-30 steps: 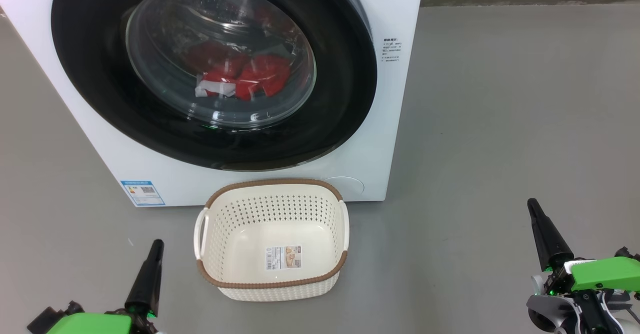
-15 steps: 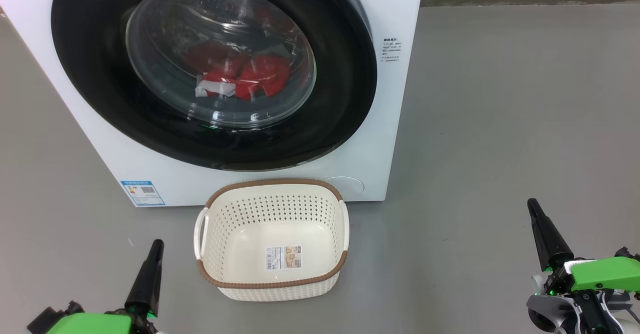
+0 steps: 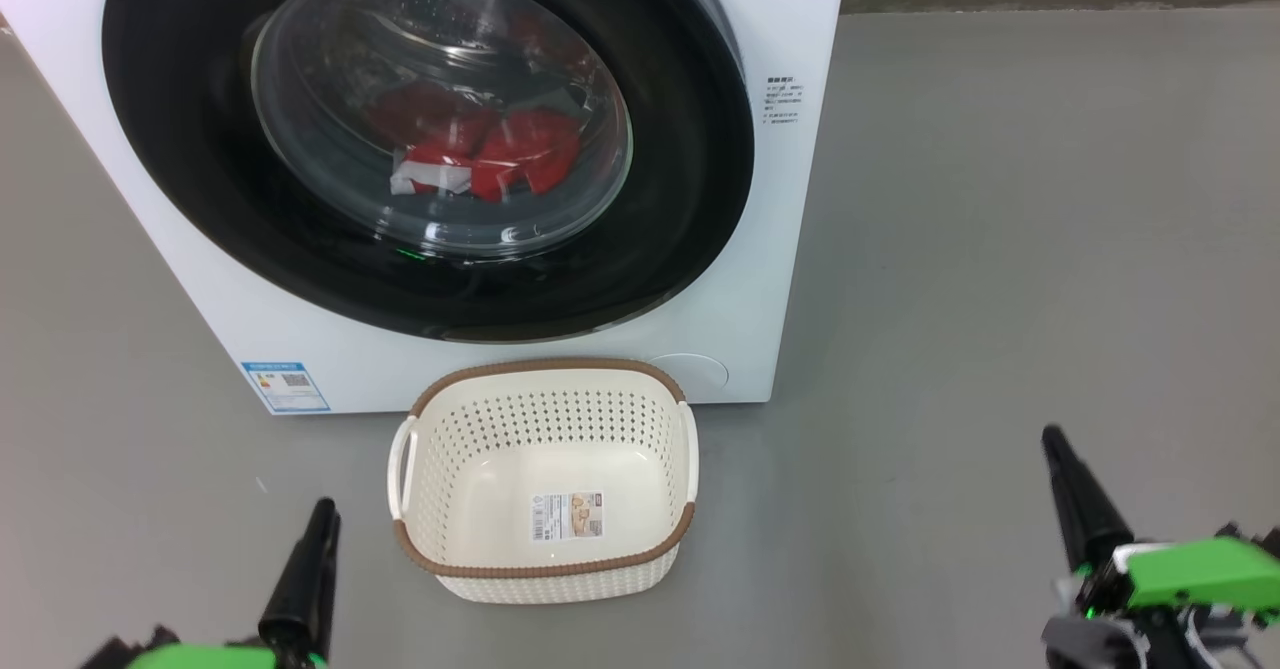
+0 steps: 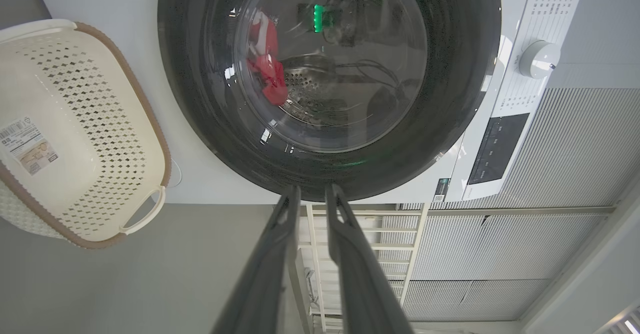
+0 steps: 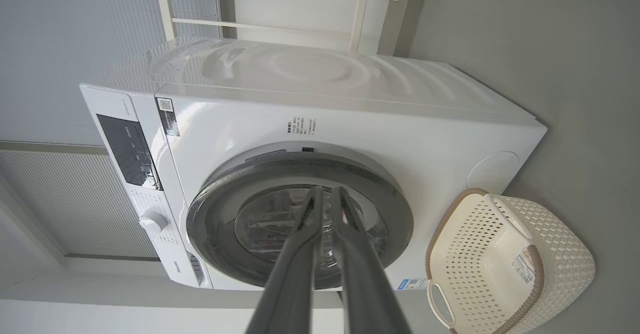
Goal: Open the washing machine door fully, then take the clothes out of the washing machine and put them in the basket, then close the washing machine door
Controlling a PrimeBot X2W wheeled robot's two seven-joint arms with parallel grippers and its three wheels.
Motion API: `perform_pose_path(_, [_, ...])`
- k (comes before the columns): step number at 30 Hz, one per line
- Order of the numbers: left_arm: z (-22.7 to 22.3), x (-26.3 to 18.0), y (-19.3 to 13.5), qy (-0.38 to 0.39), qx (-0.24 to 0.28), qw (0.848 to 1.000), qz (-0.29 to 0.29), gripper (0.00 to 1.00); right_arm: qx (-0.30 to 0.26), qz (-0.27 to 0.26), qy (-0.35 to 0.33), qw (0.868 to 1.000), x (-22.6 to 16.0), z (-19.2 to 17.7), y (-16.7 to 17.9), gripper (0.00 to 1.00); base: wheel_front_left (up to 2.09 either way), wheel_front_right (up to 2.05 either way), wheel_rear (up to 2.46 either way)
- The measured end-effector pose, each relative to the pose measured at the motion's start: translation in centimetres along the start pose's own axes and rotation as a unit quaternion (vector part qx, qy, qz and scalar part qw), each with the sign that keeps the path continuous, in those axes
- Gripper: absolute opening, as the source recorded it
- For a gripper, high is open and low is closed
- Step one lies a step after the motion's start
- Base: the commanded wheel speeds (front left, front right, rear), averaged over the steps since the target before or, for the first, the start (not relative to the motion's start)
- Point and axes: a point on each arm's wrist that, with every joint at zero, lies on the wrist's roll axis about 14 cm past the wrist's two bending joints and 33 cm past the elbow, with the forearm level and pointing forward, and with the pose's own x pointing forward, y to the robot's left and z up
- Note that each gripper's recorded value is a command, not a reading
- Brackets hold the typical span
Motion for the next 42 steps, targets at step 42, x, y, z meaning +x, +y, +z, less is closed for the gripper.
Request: perform_pose_path(42, [-2.9, -0.3, 2.9, 0.020, 0.095, 0.994, 0.047, 1.00, -0.101, -0.058, 0.021, 0.993, -1.3, -2.6, -3.9, 1.00, 0.00, 0.00, 0.00])
